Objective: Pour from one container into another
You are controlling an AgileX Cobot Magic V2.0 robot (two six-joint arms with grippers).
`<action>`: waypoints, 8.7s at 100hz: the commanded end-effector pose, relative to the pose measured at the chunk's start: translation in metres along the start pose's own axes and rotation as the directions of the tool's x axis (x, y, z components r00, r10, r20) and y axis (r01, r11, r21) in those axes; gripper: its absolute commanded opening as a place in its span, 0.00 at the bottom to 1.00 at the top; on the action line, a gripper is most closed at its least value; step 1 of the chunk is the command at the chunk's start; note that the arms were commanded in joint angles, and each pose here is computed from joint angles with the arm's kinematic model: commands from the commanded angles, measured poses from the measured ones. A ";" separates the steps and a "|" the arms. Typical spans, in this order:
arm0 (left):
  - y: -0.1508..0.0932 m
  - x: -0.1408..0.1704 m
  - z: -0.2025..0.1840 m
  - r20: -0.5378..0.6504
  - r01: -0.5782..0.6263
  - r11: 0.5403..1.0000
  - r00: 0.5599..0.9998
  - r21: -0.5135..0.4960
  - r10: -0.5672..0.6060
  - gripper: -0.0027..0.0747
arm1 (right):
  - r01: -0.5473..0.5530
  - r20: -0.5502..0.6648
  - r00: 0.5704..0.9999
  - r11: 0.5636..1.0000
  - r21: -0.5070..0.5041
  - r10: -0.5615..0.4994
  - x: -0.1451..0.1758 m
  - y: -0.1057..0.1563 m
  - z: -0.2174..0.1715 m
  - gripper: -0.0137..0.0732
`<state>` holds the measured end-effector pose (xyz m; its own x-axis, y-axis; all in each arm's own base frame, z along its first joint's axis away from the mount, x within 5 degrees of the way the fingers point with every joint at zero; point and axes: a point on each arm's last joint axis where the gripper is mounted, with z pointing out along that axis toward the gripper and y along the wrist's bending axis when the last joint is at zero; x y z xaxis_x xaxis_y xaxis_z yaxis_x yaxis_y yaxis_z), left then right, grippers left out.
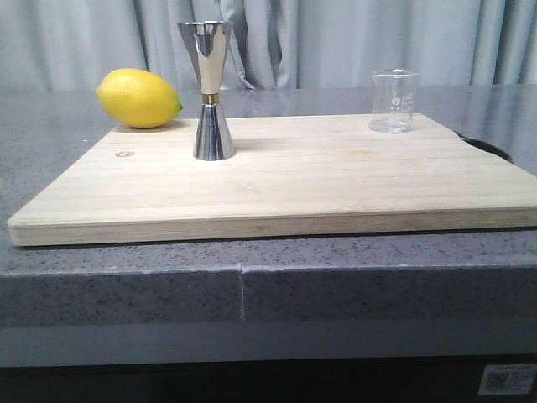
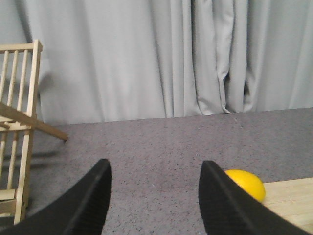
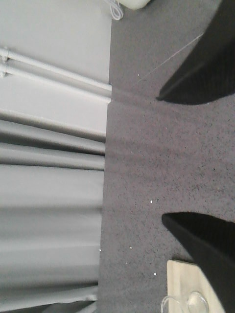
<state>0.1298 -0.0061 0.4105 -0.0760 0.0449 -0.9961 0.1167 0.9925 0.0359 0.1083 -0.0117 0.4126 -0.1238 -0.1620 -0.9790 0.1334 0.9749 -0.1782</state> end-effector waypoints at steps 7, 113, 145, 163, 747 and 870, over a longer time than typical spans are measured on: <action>0.007 0.016 0.001 0.088 0.067 0.994 0.994 -0.086 -0.060 0.51 | 0.050 0.114 0.993 0.997 -0.059 -0.043 0.007 0.010 0.005 0.60; 0.015 0.071 -0.007 0.134 0.089 0.972 0.989 -0.217 -0.061 0.28 | 0.045 0.094 0.995 0.995 -0.091 -0.037 0.029 0.018 0.013 0.14; 0.015 0.071 -0.007 0.134 0.091 0.972 0.989 -0.216 -0.063 0.14 | -0.048 0.171 0.982 0.980 -0.191 0.081 0.030 0.028 0.015 0.13; 0.015 0.071 -0.007 0.134 0.091 0.972 0.989 -0.216 -0.063 0.05 | -0.048 0.161 0.983 0.965 -0.258 0.092 0.062 0.042 0.022 0.13; -0.011 0.208 -0.058 0.206 0.088 0.992 0.976 -0.089 -0.068 0.02 | 0.043 0.223 0.974 0.950 -0.309 0.028 0.076 0.051 0.023 0.10; -0.011 0.208 -0.058 0.206 0.088 0.992 0.976 -0.089 -0.068 0.02 | -0.025 0.345 0.936 0.993 -0.119 0.065 0.171 0.035 -0.035 0.10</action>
<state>0.0560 0.0002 0.2091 0.0571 -0.0296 -0.9979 0.0015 0.9996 -0.0295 0.0608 0.0024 0.2426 0.1592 -0.1537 -0.9752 -0.0176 0.9872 -0.1584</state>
